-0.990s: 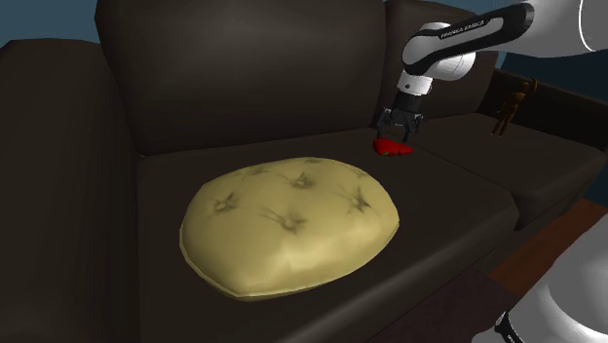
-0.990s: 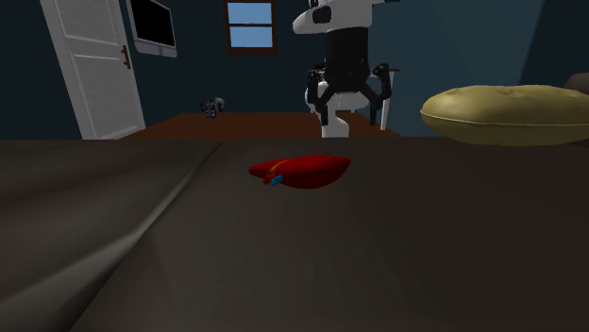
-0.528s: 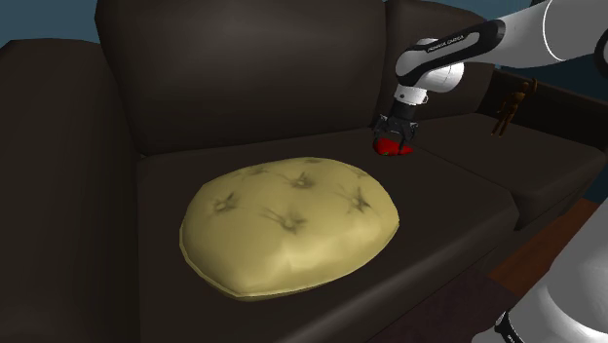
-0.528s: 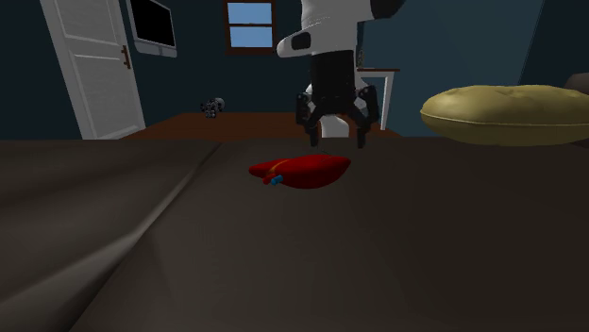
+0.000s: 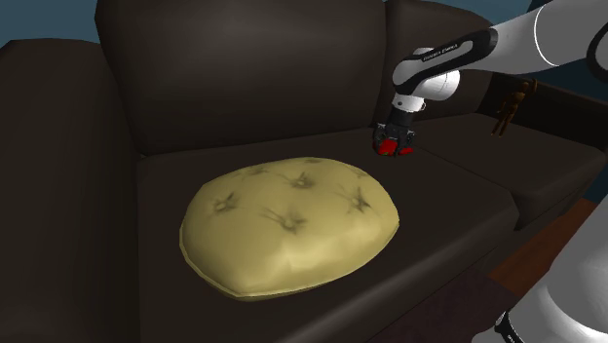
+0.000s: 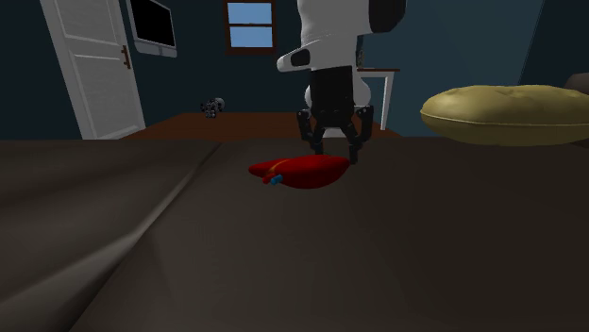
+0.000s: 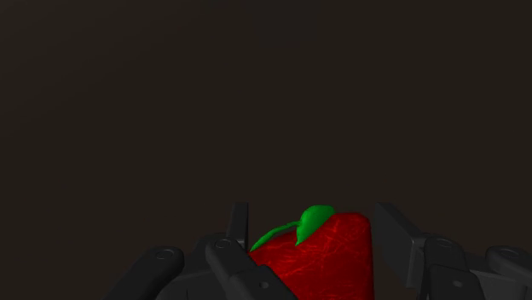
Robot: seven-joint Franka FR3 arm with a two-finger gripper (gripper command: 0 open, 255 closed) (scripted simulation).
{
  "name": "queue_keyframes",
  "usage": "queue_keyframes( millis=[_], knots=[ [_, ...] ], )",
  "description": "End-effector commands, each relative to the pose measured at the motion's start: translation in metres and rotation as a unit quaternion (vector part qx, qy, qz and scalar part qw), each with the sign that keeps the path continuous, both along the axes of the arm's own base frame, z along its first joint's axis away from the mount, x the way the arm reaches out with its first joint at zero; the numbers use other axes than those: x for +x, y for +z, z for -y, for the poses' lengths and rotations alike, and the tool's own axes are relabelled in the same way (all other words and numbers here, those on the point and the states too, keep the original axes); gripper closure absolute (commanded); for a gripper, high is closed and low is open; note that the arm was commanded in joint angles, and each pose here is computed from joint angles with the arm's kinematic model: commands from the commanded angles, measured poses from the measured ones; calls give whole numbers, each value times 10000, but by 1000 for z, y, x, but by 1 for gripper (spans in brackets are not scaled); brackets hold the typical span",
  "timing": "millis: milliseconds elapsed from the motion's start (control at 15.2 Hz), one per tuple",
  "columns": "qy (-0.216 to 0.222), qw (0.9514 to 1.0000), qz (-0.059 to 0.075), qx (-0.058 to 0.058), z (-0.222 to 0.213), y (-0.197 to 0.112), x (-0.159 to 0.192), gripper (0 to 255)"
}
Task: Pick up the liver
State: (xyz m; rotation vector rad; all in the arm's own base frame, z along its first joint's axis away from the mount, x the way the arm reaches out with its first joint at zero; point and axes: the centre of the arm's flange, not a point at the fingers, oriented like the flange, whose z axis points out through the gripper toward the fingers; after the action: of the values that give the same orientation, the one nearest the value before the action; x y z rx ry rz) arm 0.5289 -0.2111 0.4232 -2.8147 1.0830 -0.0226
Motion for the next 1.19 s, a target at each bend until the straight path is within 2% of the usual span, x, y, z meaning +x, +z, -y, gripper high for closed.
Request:
queue_keyframes(
  millis=[0,396,1122],
  knots=[
    [-1,10000,1,-1,0,0,0,255],
    [-1,10000,0,-1,0,-1,0,255],
    [-1,10000,0,-1,0,58,0,255]
  ],
)
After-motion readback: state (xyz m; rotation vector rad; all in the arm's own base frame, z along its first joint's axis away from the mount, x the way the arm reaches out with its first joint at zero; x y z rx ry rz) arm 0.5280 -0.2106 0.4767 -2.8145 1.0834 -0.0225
